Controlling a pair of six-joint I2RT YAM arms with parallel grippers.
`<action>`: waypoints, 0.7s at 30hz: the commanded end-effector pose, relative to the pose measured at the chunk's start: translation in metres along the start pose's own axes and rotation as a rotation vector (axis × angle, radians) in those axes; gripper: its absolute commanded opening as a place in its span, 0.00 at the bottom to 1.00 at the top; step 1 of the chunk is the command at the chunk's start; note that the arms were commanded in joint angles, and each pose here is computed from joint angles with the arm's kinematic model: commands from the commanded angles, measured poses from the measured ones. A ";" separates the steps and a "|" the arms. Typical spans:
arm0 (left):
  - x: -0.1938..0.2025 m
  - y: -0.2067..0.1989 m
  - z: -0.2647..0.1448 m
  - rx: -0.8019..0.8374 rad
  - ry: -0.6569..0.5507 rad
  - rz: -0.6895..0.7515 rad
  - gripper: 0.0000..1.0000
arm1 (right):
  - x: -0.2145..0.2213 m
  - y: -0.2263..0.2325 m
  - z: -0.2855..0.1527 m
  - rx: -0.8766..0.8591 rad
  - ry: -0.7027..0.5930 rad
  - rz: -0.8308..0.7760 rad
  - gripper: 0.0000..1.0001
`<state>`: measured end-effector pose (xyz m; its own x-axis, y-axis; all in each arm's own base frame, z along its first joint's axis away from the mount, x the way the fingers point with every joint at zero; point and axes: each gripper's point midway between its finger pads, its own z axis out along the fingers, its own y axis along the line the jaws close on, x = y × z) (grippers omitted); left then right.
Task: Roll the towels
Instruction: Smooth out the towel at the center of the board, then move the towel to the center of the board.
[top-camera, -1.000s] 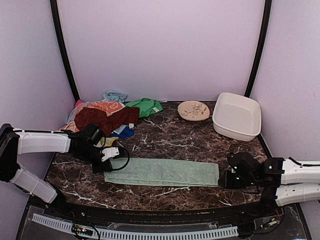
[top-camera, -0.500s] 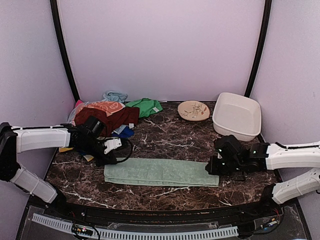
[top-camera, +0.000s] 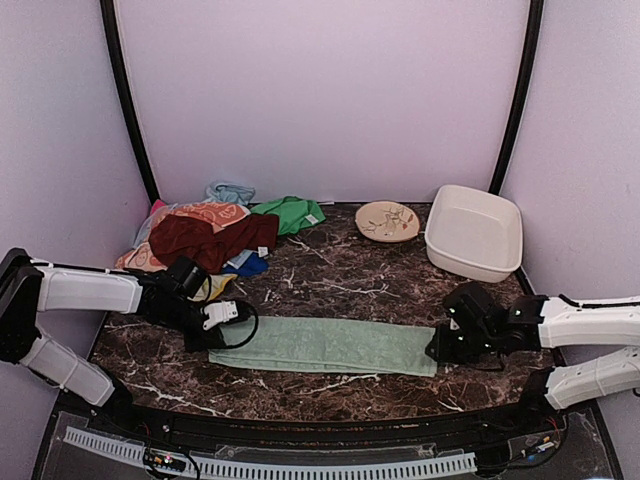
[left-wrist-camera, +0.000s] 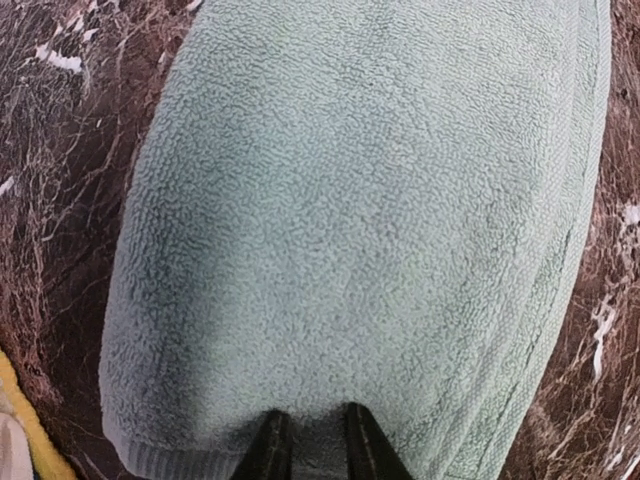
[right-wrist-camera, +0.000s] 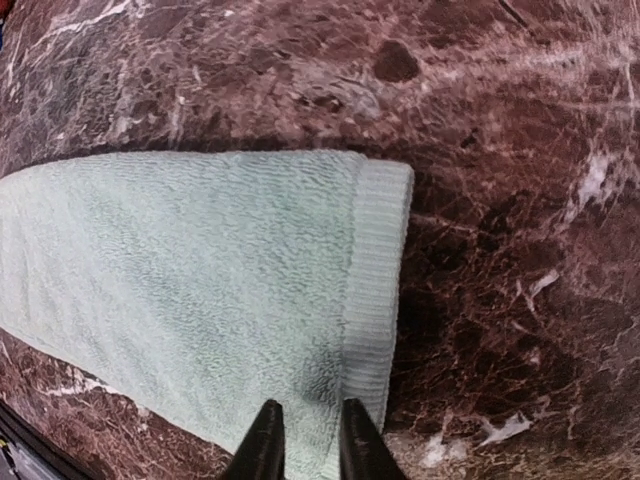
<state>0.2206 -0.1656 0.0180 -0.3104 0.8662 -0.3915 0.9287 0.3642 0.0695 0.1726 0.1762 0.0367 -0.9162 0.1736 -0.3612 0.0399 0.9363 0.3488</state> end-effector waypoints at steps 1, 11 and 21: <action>-0.006 0.002 -0.010 -0.006 0.000 -0.007 0.26 | -0.041 0.022 -0.024 -0.006 -0.088 -0.051 0.30; -0.051 0.006 -0.051 0.025 -0.109 -0.012 0.38 | -0.066 0.011 0.009 0.082 -0.034 -0.117 0.45; -0.019 0.007 -0.021 -0.011 -0.020 0.026 0.35 | -0.059 0.000 0.030 0.087 0.025 -0.159 0.42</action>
<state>0.2318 -0.1792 0.0617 -0.2986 0.8420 -0.4493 0.9277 0.3667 0.0706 0.2316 0.1693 0.0331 -0.9274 0.0312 -0.3728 -0.0385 0.9833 0.1779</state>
